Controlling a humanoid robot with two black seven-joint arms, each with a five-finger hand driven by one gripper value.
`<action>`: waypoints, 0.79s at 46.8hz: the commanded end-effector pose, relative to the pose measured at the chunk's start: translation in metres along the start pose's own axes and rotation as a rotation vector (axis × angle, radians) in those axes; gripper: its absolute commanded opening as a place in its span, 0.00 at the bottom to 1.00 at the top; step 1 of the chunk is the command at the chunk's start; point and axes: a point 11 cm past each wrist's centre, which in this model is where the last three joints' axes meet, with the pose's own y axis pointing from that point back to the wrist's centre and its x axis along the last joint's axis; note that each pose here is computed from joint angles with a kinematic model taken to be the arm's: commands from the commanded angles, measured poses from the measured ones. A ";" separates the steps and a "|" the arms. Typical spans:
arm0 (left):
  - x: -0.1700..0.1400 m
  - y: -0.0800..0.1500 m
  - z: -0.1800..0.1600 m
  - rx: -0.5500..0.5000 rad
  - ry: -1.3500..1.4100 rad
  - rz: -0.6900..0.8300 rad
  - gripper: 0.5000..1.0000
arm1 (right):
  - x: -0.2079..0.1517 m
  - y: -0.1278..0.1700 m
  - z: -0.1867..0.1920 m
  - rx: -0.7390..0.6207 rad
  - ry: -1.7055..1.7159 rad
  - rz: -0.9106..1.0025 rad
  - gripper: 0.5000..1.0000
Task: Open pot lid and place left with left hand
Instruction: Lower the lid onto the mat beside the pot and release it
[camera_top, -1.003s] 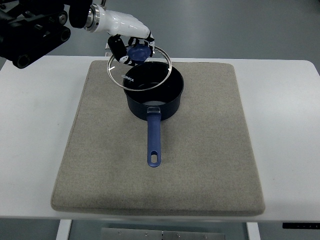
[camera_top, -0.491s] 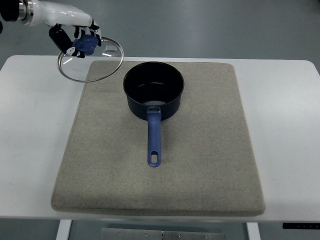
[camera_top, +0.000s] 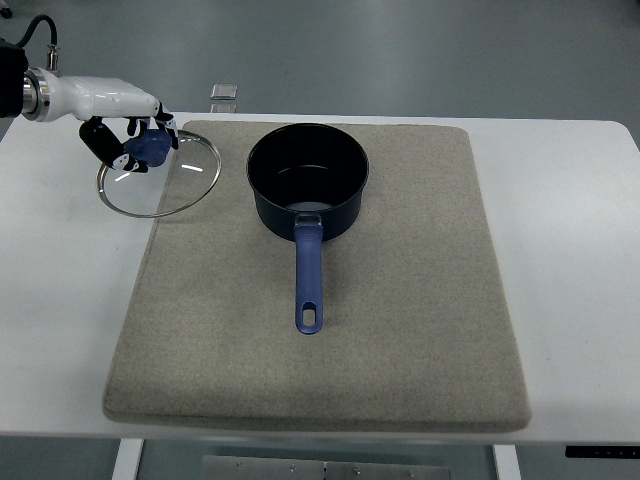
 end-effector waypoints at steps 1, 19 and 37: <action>-0.011 -0.007 0.001 -0.004 0.010 -0.018 0.00 | 0.000 0.000 0.001 -0.001 0.000 0.000 0.83; -0.035 -0.033 0.008 -0.020 0.017 -0.013 0.00 | 0.000 0.000 0.001 -0.001 0.000 0.000 0.83; -0.037 -0.041 0.010 -0.021 0.037 -0.008 0.00 | 0.000 0.000 0.001 -0.001 0.000 0.000 0.83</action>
